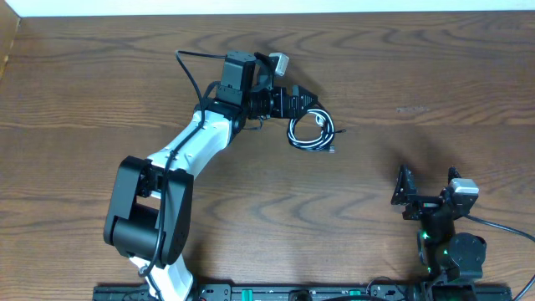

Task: Untangle cables

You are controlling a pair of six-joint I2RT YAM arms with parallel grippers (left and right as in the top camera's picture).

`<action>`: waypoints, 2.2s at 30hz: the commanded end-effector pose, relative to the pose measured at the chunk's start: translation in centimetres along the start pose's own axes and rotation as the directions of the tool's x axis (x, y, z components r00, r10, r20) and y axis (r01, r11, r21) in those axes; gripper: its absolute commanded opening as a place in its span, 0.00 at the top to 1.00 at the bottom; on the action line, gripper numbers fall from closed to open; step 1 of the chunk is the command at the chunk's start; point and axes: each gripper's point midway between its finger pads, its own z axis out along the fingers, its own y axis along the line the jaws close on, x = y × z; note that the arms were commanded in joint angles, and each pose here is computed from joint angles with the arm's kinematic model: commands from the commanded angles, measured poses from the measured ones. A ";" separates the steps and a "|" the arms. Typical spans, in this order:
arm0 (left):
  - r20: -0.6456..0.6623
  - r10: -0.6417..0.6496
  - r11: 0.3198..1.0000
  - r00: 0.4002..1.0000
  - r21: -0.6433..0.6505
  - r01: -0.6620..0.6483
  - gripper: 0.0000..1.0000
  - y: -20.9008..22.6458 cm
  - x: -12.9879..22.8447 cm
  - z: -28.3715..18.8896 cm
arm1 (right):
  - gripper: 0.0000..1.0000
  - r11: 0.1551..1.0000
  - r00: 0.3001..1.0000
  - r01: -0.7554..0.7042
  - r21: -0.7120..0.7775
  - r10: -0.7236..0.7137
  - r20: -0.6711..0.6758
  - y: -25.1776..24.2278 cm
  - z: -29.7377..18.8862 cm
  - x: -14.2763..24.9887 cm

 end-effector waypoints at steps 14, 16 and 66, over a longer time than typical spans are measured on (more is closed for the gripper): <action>0.072 0.035 0.996 0.997 -0.078 -0.029 0.02 1.4 -2.2 -0.7 | 0.01 1.000 1.000 0.008 -0.005 -0.008 -0.002 0.1 0.0 0.1; 0.084 0.028 0.996 0.996 -0.086 -0.021 0.01 1.6 -2.6 -1.0 | 0.01 1.000 1.000 0.008 -0.005 -0.008 -0.002 0.1 0.0 0.1; -0.130 0.141 0.922 0.981 -0.344 -0.178 0.12 1.0 -0.3 -3.2 | 0.01 0.890 0.887 -0.200 -0.409 -0.013 -0.462 9.5 9.7 -7.3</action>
